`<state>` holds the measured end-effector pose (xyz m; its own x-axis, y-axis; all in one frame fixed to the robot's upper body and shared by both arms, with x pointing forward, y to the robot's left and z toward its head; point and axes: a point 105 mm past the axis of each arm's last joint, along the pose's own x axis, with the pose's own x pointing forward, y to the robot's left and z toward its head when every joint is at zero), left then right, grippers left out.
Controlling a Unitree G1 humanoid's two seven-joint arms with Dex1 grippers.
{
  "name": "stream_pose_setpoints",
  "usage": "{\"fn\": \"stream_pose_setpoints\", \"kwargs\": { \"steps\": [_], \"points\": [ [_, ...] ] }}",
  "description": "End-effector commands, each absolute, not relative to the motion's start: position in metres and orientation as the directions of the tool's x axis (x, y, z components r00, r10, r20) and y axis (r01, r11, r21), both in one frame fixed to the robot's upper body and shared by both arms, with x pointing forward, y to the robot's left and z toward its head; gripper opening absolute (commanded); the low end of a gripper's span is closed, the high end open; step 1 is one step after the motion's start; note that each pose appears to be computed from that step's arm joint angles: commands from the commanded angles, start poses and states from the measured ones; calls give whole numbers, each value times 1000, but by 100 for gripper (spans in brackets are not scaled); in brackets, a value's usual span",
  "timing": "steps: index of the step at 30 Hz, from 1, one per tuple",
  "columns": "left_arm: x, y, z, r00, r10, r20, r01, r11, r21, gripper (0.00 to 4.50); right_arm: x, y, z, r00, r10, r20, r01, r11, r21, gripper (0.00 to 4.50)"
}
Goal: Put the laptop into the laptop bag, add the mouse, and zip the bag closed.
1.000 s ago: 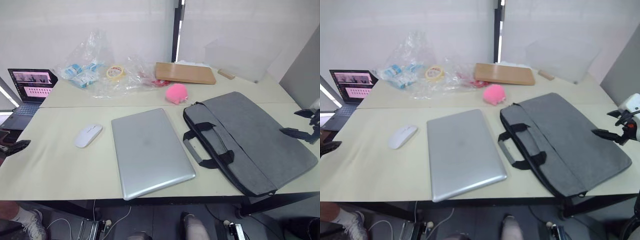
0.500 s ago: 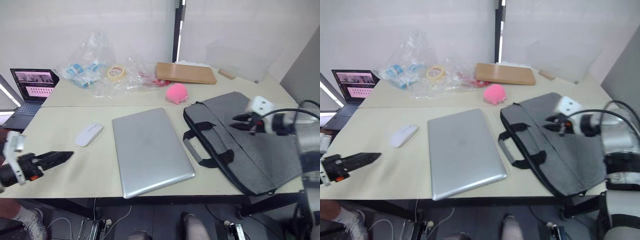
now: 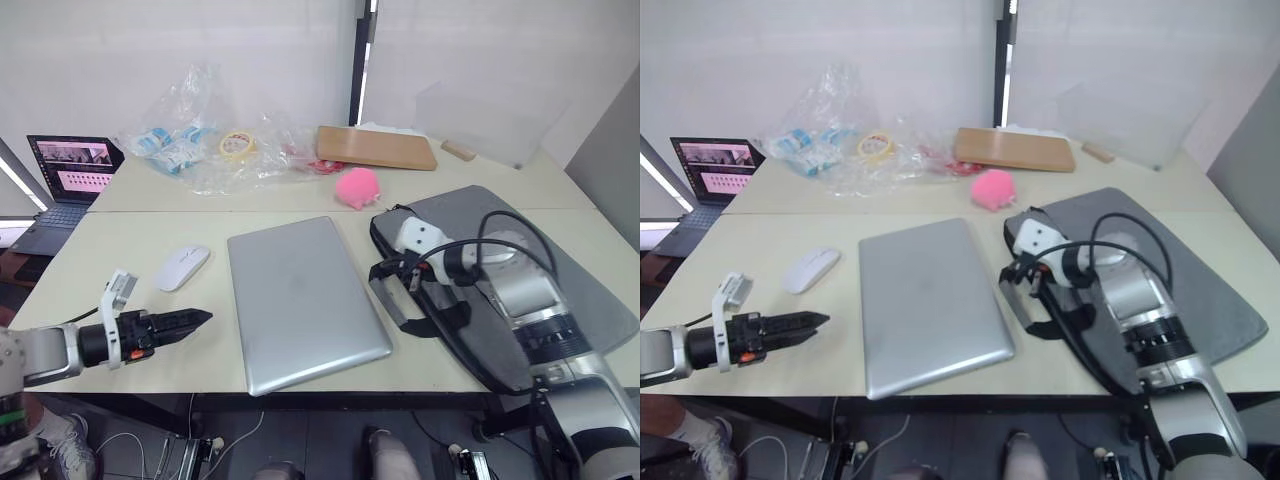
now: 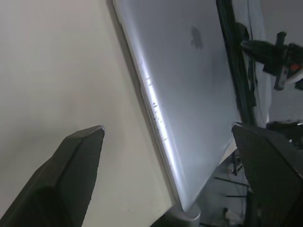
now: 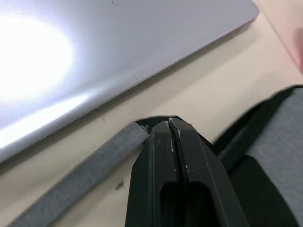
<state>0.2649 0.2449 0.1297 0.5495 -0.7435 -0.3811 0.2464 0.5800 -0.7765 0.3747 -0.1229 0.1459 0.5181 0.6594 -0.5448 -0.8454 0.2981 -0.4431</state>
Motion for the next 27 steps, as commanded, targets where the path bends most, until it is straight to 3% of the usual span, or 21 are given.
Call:
{"fn": "stream_pose_setpoints", "kwargs": {
  "steps": [1, 14, 27],
  "points": [
    [268, 240, 130, 519, -772, -367, 228, 539, -811, 450, 384, -120, 150, 553, 619, -558, -810, 245, -532, 1],
    [291, 219, 98, 465, -766, -444, 128, 554, -823, 450, 379, -79, 131, 453, 686, -569, -863, 179, -472, 1],
    [299, 198, 112, 441, -841, -313, 185, 426, -886, 450, 371, -57, 126, 413, 728, -547, -878, 160, -451, 1]
  ]
}}
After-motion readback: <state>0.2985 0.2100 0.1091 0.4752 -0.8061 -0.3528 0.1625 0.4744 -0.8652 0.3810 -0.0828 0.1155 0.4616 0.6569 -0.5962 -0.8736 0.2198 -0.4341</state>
